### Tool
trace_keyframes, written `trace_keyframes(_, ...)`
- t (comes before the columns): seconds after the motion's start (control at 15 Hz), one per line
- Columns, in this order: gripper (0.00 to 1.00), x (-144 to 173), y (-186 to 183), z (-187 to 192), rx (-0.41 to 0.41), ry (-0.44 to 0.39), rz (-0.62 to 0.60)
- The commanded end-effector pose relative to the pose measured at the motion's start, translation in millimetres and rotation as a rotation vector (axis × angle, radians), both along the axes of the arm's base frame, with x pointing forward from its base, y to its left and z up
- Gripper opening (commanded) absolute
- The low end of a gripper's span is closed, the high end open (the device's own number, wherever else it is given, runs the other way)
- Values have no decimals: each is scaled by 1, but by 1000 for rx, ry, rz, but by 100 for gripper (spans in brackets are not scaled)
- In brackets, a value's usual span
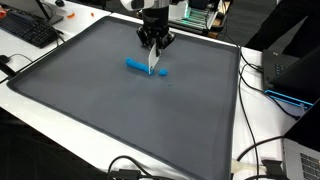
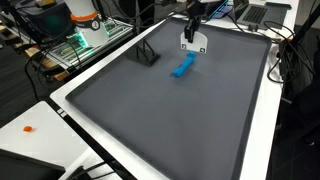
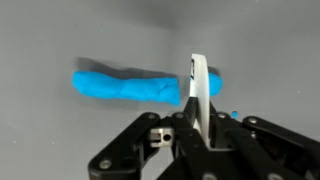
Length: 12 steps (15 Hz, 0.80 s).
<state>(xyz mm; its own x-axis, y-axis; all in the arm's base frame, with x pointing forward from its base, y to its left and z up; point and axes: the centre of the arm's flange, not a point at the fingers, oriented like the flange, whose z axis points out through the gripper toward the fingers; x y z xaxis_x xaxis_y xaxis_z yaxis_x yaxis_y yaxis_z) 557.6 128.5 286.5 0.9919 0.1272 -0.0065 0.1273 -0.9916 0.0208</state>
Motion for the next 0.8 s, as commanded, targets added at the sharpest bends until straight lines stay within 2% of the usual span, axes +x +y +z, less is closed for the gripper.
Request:
trace_keyframes(0.0, 2, 2, -10, 4, -40, -22, 0)
trace_keyframes(0.73, 2, 12, -16, -22, -79, 4, 3)
